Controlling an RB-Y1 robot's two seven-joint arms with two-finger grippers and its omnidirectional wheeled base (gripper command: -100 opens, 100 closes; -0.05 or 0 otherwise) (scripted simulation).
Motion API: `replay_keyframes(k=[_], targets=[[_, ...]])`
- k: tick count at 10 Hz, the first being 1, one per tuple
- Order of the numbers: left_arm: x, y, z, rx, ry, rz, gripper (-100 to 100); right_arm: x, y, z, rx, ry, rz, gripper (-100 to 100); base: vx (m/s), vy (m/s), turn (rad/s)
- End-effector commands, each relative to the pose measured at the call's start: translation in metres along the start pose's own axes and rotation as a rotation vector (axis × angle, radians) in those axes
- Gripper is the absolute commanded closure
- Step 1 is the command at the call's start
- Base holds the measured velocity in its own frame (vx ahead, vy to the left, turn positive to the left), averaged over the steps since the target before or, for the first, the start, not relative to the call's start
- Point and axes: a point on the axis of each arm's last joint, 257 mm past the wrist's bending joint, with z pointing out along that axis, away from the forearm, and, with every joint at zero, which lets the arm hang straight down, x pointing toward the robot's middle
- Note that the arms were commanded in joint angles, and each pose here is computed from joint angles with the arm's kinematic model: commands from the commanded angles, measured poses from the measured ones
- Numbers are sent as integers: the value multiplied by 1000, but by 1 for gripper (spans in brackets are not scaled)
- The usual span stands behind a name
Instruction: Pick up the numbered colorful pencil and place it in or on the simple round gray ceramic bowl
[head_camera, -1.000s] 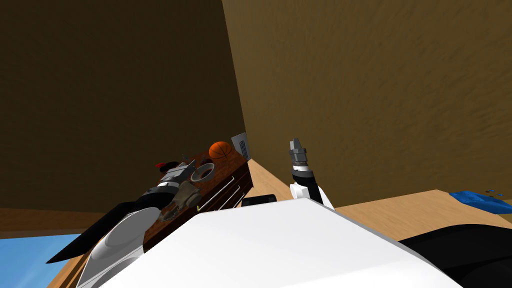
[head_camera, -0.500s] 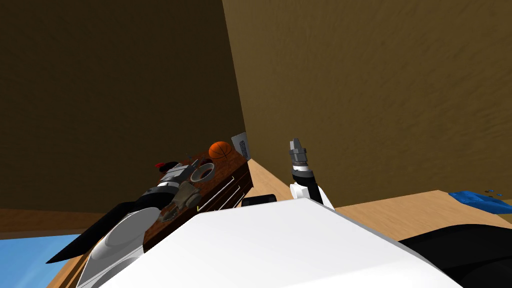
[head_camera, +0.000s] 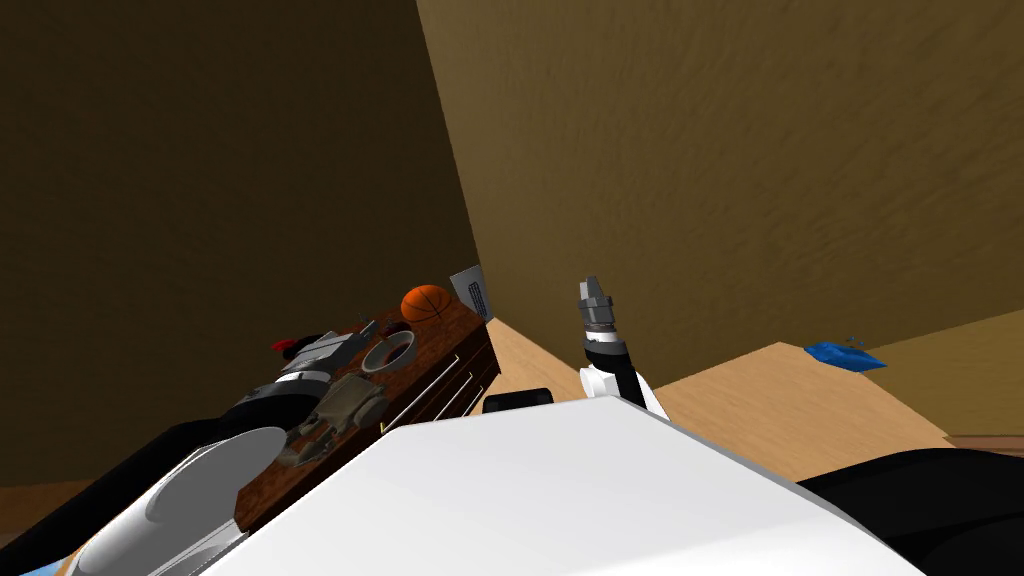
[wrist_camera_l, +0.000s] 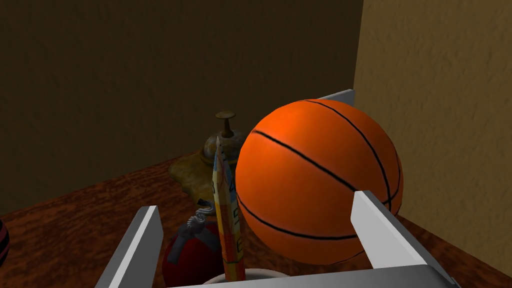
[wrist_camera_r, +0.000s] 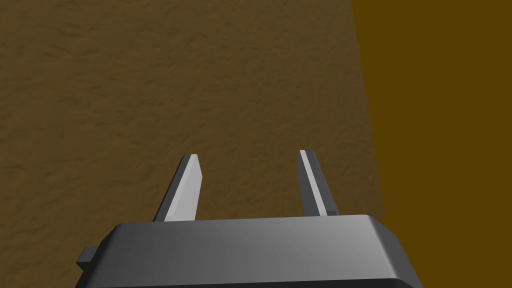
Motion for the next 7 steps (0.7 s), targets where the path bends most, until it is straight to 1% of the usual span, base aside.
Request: replay_keyframes(k=[1, 2, 3, 4, 5, 6, 7], targets=[[8, -19, -2, 29, -3, -5, -100, 0, 0, 0, 0, 0, 0, 0, -50, -36, -291], [10, -23, -3, 37, -1, -2, -100, 0, 0, 0, 0, 0, 0, 0, -40, -22, -64], [16, -37, -6, 62, 1, -1, -100, 0, 0, 0, 0, 0, 0, 0, -34, -28, -115], [22, -47, -9, 81, 1, -4, -100, 0, 0, 0, 0, 0, 0, 0, -48, -28, -239], [23, -50, -10, 87, 3, -1, -100, 0, 0, 0, 0, 0, 0, 0, -43, -23, -102], [30, -63, -14, 113, 6, -2, -100, 0, 0, 0, 0, 0, 0, 0, -45, -37, -152], [37, -74, -17, 133, 8, -3, -100, 0, 0, 0, 0, 0, 0, 0, -59, -48, -280]])
